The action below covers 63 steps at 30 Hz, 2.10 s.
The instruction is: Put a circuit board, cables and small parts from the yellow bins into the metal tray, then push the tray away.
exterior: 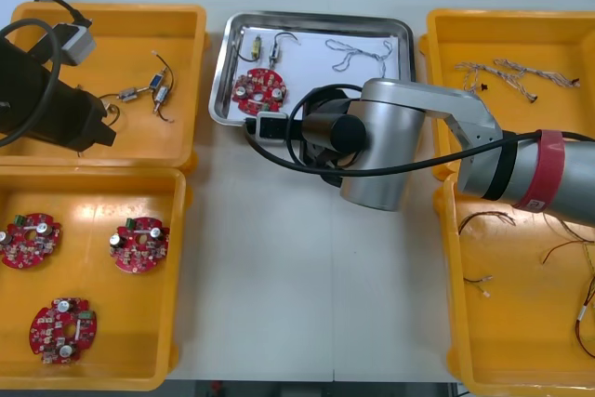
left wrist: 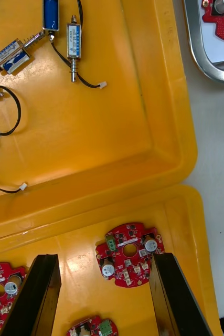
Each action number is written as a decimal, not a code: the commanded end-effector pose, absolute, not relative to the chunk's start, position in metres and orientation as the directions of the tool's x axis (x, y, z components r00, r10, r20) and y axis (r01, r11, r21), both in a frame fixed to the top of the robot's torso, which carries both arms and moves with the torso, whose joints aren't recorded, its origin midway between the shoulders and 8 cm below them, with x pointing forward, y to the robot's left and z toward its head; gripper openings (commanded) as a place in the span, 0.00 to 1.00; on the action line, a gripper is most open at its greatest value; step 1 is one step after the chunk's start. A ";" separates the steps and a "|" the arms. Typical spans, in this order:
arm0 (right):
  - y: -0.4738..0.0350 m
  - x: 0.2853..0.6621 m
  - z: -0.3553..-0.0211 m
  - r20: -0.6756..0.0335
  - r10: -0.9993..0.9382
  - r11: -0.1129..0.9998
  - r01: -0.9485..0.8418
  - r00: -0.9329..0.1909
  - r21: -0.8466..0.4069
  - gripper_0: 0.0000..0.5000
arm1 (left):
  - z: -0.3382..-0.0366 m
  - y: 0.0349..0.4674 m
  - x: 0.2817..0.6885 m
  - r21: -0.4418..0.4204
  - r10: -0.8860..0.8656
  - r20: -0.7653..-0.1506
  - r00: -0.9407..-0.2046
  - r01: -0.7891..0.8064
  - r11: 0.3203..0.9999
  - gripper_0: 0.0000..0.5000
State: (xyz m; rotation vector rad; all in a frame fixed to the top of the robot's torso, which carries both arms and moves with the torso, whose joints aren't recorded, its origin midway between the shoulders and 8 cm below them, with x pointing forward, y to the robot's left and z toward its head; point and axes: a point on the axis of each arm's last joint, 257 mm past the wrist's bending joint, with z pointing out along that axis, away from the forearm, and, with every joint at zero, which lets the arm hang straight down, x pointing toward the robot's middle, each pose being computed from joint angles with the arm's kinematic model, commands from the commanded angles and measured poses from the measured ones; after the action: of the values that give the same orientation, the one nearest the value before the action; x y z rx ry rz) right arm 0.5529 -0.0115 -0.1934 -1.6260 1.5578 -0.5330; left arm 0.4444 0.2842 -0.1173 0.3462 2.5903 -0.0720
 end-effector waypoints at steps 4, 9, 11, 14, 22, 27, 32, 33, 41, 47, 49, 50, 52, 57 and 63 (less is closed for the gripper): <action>-0.010 0.580 -0.161 -0.198 -0.958 0.054 -0.551 0.206 -0.833 0.00 | -0.106 0.302 0.441 0.059 0.238 -0.521 -0.820 0.244 0.968 1.00; -0.011 0.587 -0.158 -0.204 -0.956 0.059 -0.542 0.212 -0.838 0.00 | -0.106 0.302 0.441 0.059 0.238 -0.521 -0.820 0.244 0.968 1.00; -0.012 0.590 -0.157 -0.209 -0.954 0.063 -0.539 0.214 -0.840 0.00 | -0.106 0.302 0.441 0.059 0.238 -0.521 -0.820 0.244 0.968 1.00; -0.011 0.594 -0.155 -0.211 -0.952 0.064 -0.533 0.220 -0.844 0.00 | -0.106 0.302 0.441 0.059 0.238 -0.521 -0.820 0.244 0.968 1.00; -0.008 0.601 -0.151 -0.218 -0.945 0.062 -0.520 0.244 -0.852 0.00 | -0.106 0.302 0.441 0.059 0.238 -0.521 -0.820 0.244 0.968 1.00; -0.007 0.604 -0.149 -0.217 -0.941 0.056 -0.512 0.261 -0.857 0.00 | -0.106 0.302 0.441 0.059 0.238 -0.521 -0.820 0.244 0.968 1.00; -0.005 0.611 -0.147 -0.221 -0.933 0.052 -0.500 0.284 -0.865 0.00 | -0.106 0.302 0.441 0.059 0.238 -0.521 -0.820 0.244 0.968 1.00; -0.005 0.612 -0.147 -0.221 -0.932 0.053 -0.498 0.286 -0.866 0.00 | -0.106 0.302 0.441 0.059 0.238 -0.521 -0.820 0.244 0.968 1.00; -0.005 0.624 -0.141 -0.219 -0.925 0.048 -0.475 0.310 -0.879 0.00 | -0.106 0.302 0.441 0.059 0.238 -0.521 -0.820 0.244 0.968 1.00; -0.003 0.632 -0.135 -0.210 -0.921 0.042 -0.453 0.328 -0.891 0.00 | -0.106 0.302 0.441 0.059 0.238 -0.521 -0.820 0.244 0.968 1.00; -0.001 0.635 -0.133 -0.204 -0.918 0.036 -0.439 0.341 -0.898 0.00 | -0.106 0.302 0.441 0.059 0.238 -0.521 -0.820 0.244 0.968 1.00; -0.001 0.636 -0.133 -0.203 -0.916 0.036 -0.434 0.345 -0.900 0.00 | -0.106 0.302 0.441 0.059 0.238 -0.521 -0.820 0.244 0.968 1.00; 0.000 0.639 -0.134 -0.205 -0.915 0.037 -0.433 0.348 -0.901 0.00 | -0.106 0.302 0.441 0.059 0.238 -0.521 -0.820 0.244 0.968 1.00; 0.002 0.640 -0.135 -0.194 -0.916 0.028 -0.426 0.351 -0.904 0.00 | -0.106 0.302 0.441 0.059 0.238 -0.521 -0.820 0.244 0.968 1.00; 0.003 0.639 -0.136 -0.188 -0.916 0.021 -0.425 0.355 -0.905 0.00 | -0.106 0.302 0.441 0.059 0.238 -0.521 -0.820 0.244 0.968 1.00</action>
State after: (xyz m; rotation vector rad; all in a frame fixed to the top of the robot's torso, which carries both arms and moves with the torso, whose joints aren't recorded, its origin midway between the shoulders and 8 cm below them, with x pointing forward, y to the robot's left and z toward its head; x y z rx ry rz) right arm 0.6394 -0.0263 -0.1657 -1.5414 1.3640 -0.5619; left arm 0.4444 0.2842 -0.1173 0.3462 2.5903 -0.0720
